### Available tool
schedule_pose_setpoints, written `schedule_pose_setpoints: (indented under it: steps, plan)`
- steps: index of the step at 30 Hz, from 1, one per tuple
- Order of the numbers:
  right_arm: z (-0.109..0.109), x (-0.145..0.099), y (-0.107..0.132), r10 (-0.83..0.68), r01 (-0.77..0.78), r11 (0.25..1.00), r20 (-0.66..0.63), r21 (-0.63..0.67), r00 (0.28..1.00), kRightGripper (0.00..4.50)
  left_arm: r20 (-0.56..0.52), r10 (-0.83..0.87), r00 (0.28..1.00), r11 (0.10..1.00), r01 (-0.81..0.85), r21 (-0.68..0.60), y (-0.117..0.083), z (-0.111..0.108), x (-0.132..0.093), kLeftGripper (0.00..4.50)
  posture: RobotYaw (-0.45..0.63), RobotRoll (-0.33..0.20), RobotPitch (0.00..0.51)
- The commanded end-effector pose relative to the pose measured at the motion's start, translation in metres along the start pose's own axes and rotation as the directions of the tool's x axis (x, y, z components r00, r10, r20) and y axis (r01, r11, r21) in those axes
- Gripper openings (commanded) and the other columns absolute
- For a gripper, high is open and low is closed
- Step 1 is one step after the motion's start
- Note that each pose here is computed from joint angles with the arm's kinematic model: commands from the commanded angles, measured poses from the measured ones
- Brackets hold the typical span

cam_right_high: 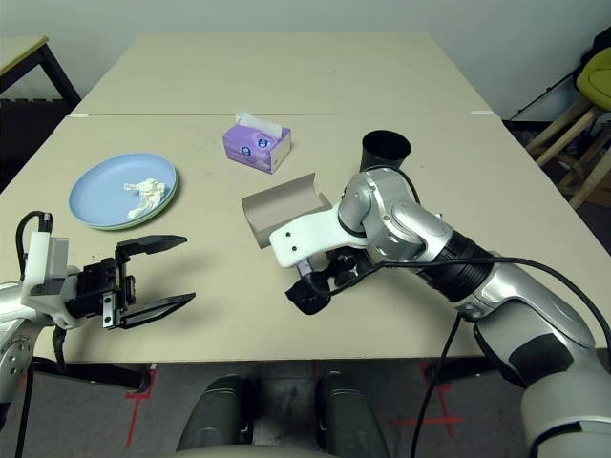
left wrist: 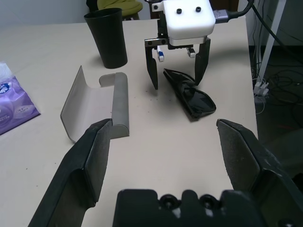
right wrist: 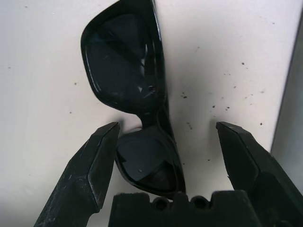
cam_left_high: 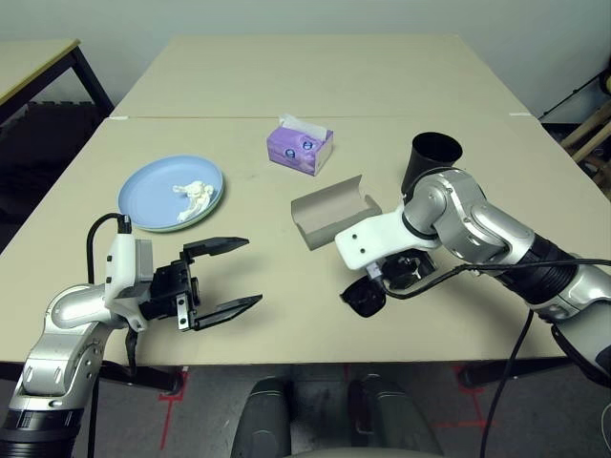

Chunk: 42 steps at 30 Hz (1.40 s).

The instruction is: Organize and tidy the items on the table.

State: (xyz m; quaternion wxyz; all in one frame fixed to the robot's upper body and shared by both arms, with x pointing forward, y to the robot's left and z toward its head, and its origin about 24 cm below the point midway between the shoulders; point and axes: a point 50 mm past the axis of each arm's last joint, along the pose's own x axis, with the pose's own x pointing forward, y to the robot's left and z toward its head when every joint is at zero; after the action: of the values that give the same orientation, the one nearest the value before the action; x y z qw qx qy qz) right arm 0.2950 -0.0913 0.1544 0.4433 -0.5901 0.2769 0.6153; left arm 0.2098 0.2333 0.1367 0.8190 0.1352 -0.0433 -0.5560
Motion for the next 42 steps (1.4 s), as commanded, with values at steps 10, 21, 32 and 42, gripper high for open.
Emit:
schedule_pose_setpoints:
  steps: [10,21,32,42]
  plan:
    - [0.003,0.001,0.016,0.060,-0.060,0.997,-0.003,-0.042,0.998,4.50,-0.023,-0.012,1.000,1.000,0.012,-0.001,-0.003,-0.003,0.003,4.47,0.14,0.000,0.088]
    - [0.004,0.003,0.020,0.074,-0.074,0.996,0.001,-0.056,0.997,4.50,-0.025,-0.011,1.000,1.000,0.011,0.003,-0.004,-0.004,0.004,4.47,0.15,0.000,0.085]
    - [0.002,0.002,0.020,0.073,-0.073,0.995,-0.004,-0.069,0.997,4.50,-0.027,-0.008,1.000,1.000,0.008,0.005,-0.004,-0.004,0.006,4.47,0.15,0.000,0.085]
    - [0.005,-0.003,0.017,0.038,-0.038,0.996,0.003,-0.085,0.999,4.50,-0.029,-0.004,1.000,1.000,0.005,0.005,-0.006,-0.003,0.008,4.47,0.15,0.000,0.087]
